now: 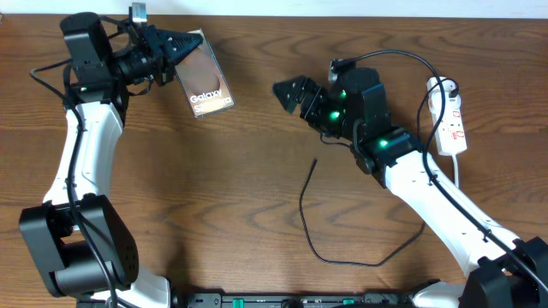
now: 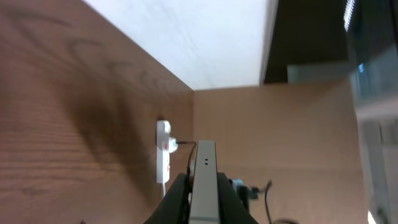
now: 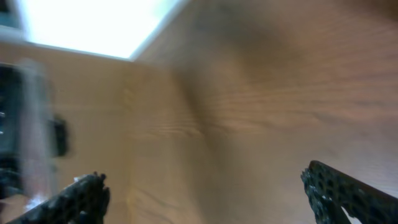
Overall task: Plug charger to phone and switch on socket
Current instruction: 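Move the right gripper down over the black charging cable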
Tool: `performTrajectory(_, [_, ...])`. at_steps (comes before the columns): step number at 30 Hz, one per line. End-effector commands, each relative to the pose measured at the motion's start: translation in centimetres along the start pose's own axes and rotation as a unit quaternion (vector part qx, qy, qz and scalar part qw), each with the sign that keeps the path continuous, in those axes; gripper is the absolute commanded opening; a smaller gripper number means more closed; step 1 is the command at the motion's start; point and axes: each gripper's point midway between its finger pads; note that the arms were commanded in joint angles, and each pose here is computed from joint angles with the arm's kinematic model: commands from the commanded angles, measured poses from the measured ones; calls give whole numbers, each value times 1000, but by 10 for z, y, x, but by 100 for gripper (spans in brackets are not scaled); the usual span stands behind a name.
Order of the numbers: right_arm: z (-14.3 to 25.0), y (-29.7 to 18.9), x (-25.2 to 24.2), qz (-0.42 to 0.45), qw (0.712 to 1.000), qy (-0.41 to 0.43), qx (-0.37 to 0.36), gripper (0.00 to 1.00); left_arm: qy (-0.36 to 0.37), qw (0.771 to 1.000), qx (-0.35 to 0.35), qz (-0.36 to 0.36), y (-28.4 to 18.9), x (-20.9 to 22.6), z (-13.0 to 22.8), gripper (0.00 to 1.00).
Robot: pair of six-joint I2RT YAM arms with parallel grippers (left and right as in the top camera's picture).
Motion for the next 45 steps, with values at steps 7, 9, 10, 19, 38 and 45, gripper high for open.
performTrajectory(7, [29, -24, -15, 95, 985, -92, 108, 99, 100, 990, 80, 59, -9, -43, 29, 7])
performTrajectory(9, [43, -29, -24, 117, 978, -102, 141, 99, 101, 990, 82, 60, -10, -43, 30, 8])
performTrajectory(10, [51, -32, -28, 124, 973, -115, 160, 99, 101, 989, 84, 61, -10, -43, 31, 8])
performTrajectory(19, [66, -31, -20, 104, 965, -155, 185, 99, 101, 989, 89, 62, -10, -43, 33, 7])
performTrajectory(38, [94, 9, -79, 299, 917, -9, 264, 90, 115, 987, 90, 64, -11, -43, 33, 7])
performTrajectory(45, [109, 0, -111, 385, 881, 51, 269, 78, 118, 987, 91, 64, -11, -43, 33, 7])
Point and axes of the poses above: each gripper's point midway between its finger pads, its own y axis out along the fingers, its own x axis along the line the jaws close on, z = x × y, and after that the axes turned 11 degrees about -y, right-handed
